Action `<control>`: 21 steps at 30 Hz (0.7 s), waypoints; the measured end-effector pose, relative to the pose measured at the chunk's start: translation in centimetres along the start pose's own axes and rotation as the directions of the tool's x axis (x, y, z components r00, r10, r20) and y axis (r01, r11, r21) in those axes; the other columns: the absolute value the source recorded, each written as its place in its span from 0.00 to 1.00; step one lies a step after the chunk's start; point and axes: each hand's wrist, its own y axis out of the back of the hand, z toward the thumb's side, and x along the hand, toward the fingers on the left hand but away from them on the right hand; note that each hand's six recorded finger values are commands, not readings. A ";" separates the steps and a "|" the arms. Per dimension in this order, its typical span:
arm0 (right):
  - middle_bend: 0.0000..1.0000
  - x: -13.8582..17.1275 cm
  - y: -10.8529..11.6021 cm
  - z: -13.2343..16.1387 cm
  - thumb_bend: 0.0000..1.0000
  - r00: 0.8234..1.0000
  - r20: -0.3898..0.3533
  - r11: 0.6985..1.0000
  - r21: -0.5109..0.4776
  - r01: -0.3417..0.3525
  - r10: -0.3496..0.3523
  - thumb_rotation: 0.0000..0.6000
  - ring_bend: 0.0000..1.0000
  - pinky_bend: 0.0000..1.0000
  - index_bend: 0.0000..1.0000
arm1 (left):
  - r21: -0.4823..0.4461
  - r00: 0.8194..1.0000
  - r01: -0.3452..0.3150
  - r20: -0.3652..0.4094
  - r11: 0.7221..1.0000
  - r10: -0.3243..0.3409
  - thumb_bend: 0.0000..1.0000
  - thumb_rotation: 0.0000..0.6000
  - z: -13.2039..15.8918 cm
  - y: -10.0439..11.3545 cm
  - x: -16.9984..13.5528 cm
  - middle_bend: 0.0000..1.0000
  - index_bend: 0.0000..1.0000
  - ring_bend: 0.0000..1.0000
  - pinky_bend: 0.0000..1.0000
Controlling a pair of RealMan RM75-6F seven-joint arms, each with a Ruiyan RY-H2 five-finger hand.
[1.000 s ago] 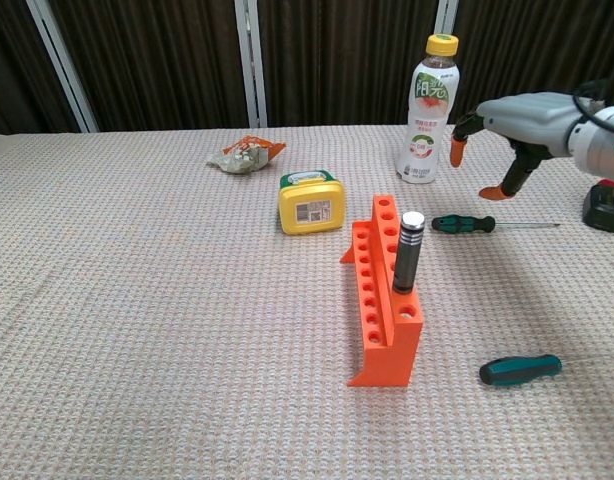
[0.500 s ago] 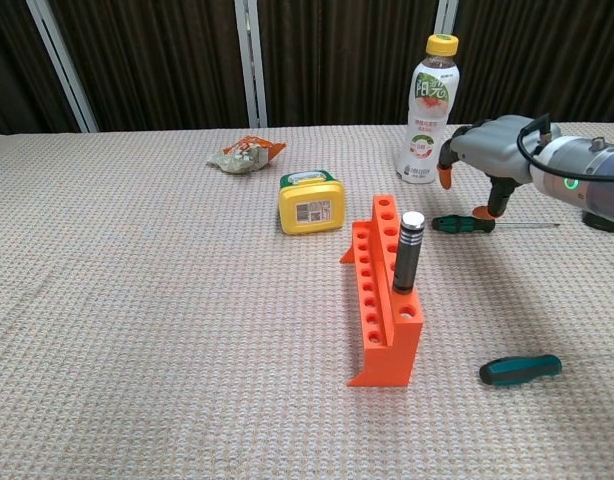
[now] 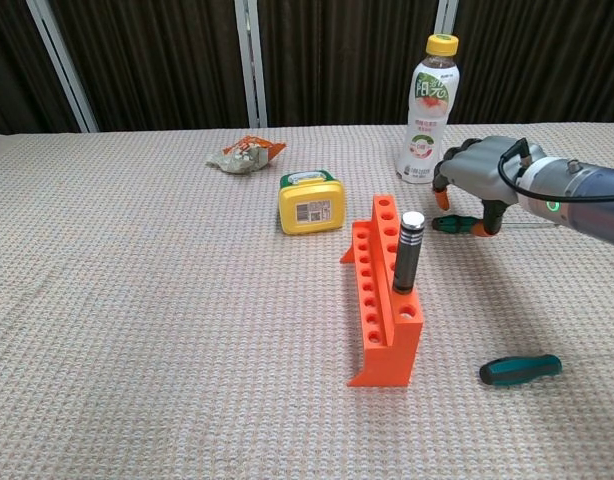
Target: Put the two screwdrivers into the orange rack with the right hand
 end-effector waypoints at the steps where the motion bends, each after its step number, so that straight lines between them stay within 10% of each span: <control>1: 0.13 -0.1 -0.1 0.1 0.28 1.000 -0.001 1.000 0.007 -0.004 0.004 1.00 0.00 0.00 0.36 | 0.000 1.000 0.000 -0.002 1.000 0.000 0.24 1.00 -0.1 0.0 0.0 0.00 0.09 0.00 0.00; 21: 0.12 0.5 -1.1 0.5 0.28 0.999 -0.003 0.997 0.065 -0.033 0.033 1.00 0.00 0.00 0.43 | -0.006 1.000 0.010 -0.001 1.000 -0.010 0.24 1.00 -0.1 -0.4 0.3 0.00 0.09 0.00 0.00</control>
